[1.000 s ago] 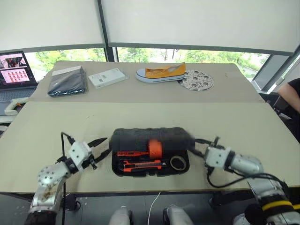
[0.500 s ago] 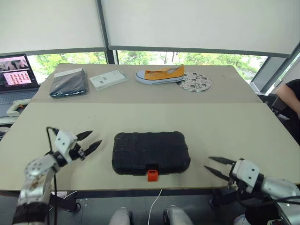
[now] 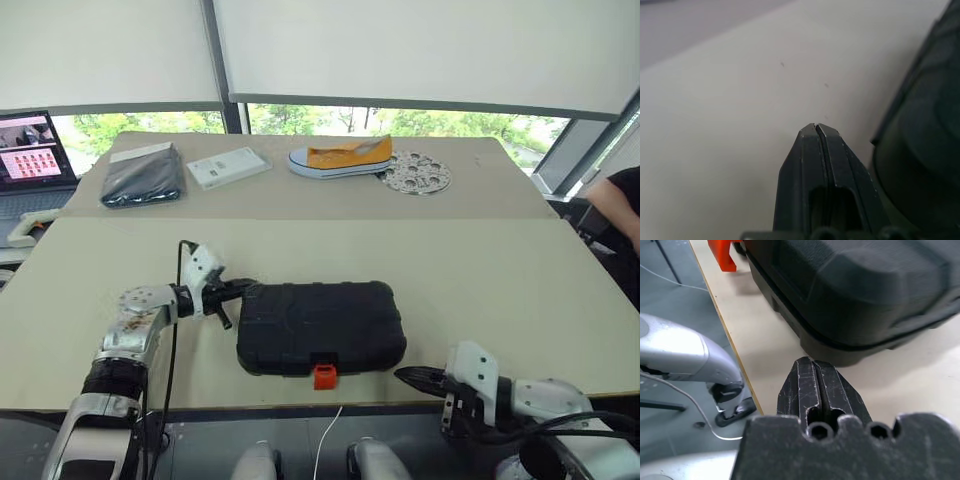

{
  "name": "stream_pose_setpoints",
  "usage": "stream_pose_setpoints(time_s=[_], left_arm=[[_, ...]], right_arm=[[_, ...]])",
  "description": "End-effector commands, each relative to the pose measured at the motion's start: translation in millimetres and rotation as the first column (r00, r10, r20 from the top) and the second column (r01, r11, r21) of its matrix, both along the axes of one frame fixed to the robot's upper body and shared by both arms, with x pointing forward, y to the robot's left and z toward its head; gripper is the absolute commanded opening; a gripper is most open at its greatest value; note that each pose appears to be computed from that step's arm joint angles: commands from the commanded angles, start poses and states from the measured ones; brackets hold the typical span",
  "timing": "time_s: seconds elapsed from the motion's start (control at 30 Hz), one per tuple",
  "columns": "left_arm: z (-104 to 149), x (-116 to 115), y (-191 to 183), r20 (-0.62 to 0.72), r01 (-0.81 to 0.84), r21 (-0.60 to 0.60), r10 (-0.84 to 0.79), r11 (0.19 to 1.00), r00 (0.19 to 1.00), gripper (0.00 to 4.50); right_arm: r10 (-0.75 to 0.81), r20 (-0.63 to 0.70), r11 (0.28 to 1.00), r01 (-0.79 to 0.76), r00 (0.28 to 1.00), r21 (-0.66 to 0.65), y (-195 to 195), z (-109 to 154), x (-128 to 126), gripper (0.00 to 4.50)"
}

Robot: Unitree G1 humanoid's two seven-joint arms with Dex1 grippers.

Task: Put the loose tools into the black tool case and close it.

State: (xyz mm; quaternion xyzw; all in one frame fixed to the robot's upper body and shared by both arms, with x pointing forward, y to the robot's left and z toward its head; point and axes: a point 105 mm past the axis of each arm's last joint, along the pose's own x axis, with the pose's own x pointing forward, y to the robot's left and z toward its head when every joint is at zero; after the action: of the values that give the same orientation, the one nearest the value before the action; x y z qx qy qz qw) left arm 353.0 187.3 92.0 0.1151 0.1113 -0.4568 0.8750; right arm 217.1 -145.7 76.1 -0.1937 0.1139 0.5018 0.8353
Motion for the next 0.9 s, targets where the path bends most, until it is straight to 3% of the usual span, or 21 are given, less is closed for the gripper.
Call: stream_pose_setpoints(time_s=[0.03,0.2,0.43,0.57,0.77,0.9], left_arm=[[5.2,-1.0,-10.7,-0.013,0.099,0.020,-0.099,0.995,0.995,0.05],[-0.6,-17.5,-1.4,-0.060,0.116,0.011,-0.115,0.993,0.992,0.05],[1.7,-42.9,8.5,-0.043,-0.010,-0.077,0.006,0.997,0.999,0.05],[31.5,-35.9,40.6,-0.062,-0.143,-0.169,0.134,0.975,0.989,0.05],[61.8,-56.0,-7.6,-0.072,0.202,-0.218,-0.222,0.955,0.972,0.05],[61.3,-44.3,-68.7,-0.025,0.349,-0.141,-0.356,0.927,0.934,0.05]], right_arm=[[-0.023,0.054,1.000,0.021,0.998,0.023,6.0,10.0,13.5,0.00],[-0.116,0.164,0.993,0.112,0.980,0.037,1.8,17.5,45.3,0.00],[-0.241,0.214,0.970,0.228,0.947,0.085,-14.9,22.6,86.1,0.00],[-0.252,0.187,0.967,0.241,0.949,0.079,-30.0,23.5,85.7,0.00],[-0.284,0.145,0.954,0.265,0.948,0.138,-40.6,22.5,64.8,0.00],[-0.268,0.143,0.960,0.252,0.953,0.121,-41.7,13.8,43.3,0.00]])
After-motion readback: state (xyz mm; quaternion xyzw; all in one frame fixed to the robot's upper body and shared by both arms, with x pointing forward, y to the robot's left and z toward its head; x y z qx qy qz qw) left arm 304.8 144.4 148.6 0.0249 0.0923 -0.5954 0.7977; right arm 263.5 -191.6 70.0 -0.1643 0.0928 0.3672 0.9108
